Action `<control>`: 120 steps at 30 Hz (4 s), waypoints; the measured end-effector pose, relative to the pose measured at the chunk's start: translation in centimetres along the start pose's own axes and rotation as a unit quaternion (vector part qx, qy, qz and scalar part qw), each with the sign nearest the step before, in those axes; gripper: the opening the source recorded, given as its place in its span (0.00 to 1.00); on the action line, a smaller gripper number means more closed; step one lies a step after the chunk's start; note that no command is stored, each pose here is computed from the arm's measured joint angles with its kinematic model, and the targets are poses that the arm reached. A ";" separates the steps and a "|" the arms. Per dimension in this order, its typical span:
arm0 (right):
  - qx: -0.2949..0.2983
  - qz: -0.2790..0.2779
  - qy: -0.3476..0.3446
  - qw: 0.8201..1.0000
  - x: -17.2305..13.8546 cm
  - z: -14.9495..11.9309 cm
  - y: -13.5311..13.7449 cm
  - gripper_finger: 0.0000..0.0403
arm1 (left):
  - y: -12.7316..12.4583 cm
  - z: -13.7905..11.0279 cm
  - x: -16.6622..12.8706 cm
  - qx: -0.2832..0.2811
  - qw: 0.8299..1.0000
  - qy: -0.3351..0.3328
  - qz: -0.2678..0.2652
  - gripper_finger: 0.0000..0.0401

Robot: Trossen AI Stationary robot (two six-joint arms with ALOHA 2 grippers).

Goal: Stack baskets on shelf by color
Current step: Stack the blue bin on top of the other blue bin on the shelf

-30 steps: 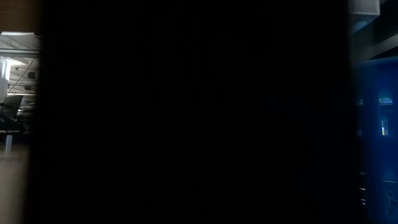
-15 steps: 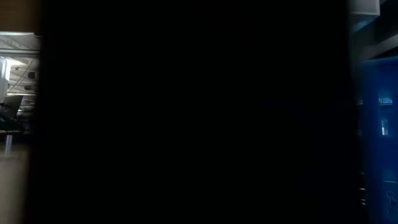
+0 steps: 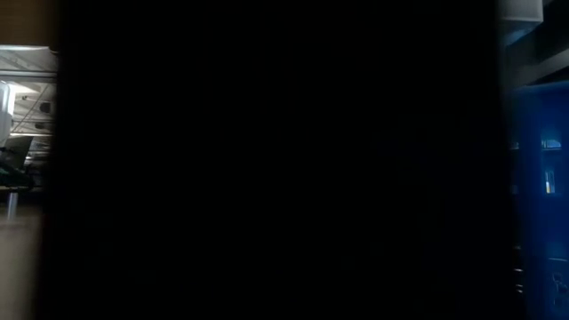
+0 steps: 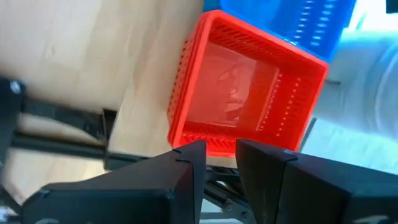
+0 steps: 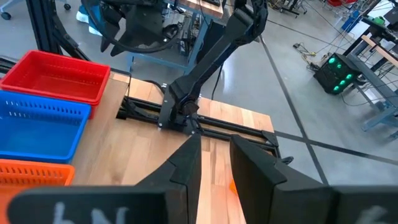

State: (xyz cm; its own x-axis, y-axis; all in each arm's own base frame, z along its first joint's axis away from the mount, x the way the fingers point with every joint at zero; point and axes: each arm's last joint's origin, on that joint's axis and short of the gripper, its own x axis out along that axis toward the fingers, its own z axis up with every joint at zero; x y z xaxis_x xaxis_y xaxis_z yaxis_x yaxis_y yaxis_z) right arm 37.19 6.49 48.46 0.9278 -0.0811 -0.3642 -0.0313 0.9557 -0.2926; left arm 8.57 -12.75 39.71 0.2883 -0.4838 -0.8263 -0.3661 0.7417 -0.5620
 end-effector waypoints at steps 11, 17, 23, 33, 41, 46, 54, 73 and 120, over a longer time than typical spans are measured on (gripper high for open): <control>0.084 -0.078 0.034 0.993 -2.6 -0.4 -1.5 0.22 | 1.3 1.2 -2.1 0.186 0.951 -0.241 0.045 0.19; 0.168 -0.097 0.155 0.969 -4.7 -3.0 -2.6 0.22 | 2.8 2.4 -3.8 0.144 0.926 -0.341 0.074 0.19; 0.199 -0.112 0.263 0.937 -6.9 -5.0 -2.5 0.22 | 4.3 3.4 -5.5 0.124 0.897 -0.410 0.113 0.19; 0.315 -0.075 0.292 0.900 -9.4 -6.4 0.9 0.22 | 5.4 4.0 -6.5 0.102 0.881 -0.439 0.141 0.19; 0.453 -0.076 0.412 0.787 -6.8 -11.4 6.8 0.22 | 5.8 3.9 -6.8 0.094 0.880 -0.445 0.139 0.19; 0.528 -0.116 0.475 0.695 -3.9 -15.4 9.7 0.22 | 5.7 3.9 -6.8 0.095 0.880 -0.445 0.140 0.19; 0.565 -0.021 0.467 0.680 0.9 -20.0 13.4 0.22 | 5.7 3.9 -6.8 0.095 0.880 -0.445 0.140 0.19; 0.582 0.019 0.462 0.669 2.9 -25.1 16.8 0.22 | 5.7 3.9 -6.8 0.096 0.881 -0.442 0.138 0.19; 0.522 -0.078 0.527 0.666 1.3 -21.0 16.0 0.00 | 5.7 3.8 -6.7 0.101 0.892 -0.422 0.129 0.19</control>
State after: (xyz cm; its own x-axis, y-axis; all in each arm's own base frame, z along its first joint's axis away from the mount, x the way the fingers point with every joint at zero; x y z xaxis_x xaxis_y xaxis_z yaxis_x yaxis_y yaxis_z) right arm 30.07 15.74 24.76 0.0954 0.1699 -0.9808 0.8204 0.5446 0.1741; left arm 7.95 -3.50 42.14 0.8119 0.1734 -0.5575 -0.3745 0.8872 -0.2694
